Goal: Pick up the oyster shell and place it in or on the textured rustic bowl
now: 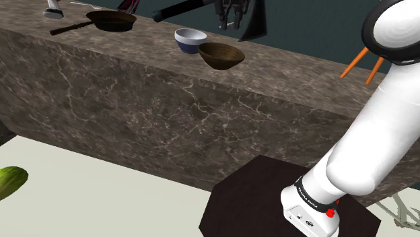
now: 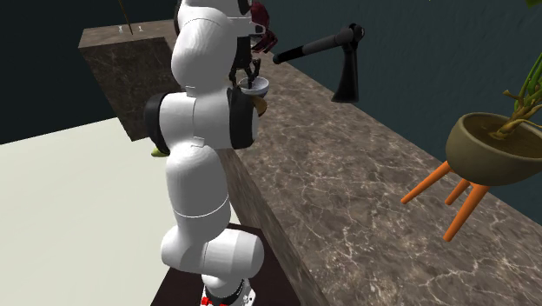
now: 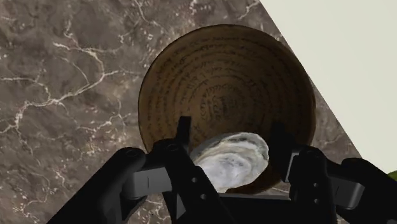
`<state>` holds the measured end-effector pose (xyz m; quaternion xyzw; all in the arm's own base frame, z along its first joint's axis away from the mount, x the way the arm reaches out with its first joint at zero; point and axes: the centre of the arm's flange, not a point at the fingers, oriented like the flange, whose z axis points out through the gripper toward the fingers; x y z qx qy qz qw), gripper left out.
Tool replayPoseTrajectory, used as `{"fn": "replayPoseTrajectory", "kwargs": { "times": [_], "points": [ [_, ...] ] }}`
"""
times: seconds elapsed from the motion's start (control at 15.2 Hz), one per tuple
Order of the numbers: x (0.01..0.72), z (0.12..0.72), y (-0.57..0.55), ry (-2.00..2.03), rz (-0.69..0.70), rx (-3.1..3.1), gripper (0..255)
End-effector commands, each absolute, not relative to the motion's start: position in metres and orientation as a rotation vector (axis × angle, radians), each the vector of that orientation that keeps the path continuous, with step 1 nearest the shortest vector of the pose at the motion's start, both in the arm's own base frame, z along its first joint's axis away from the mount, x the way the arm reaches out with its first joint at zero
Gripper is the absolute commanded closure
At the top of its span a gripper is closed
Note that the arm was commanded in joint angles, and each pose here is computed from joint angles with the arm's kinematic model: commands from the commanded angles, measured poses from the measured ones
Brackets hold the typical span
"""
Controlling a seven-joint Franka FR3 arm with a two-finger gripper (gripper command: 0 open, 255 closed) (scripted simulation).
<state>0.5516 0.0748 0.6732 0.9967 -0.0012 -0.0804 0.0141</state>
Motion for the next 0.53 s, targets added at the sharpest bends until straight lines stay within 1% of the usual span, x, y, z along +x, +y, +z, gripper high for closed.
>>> {"fn": "replayPoseTrajectory", "kwargs": {
  "times": [0.0,0.26,0.33,0.4,0.46],
  "points": [
    [0.557,0.665,0.080,-0.005,-0.249,3.104,255],
    [0.557,0.643,0.080,-0.005,-0.249,3.104,255],
    [0.557,0.649,0.080,-0.005,-0.249,3.104,255],
    [0.557,0.649,0.080,-0.005,-0.249,3.104,0],
    [0.533,0.638,0.088,-0.170,0.014,3.076,0]
  ]
}}
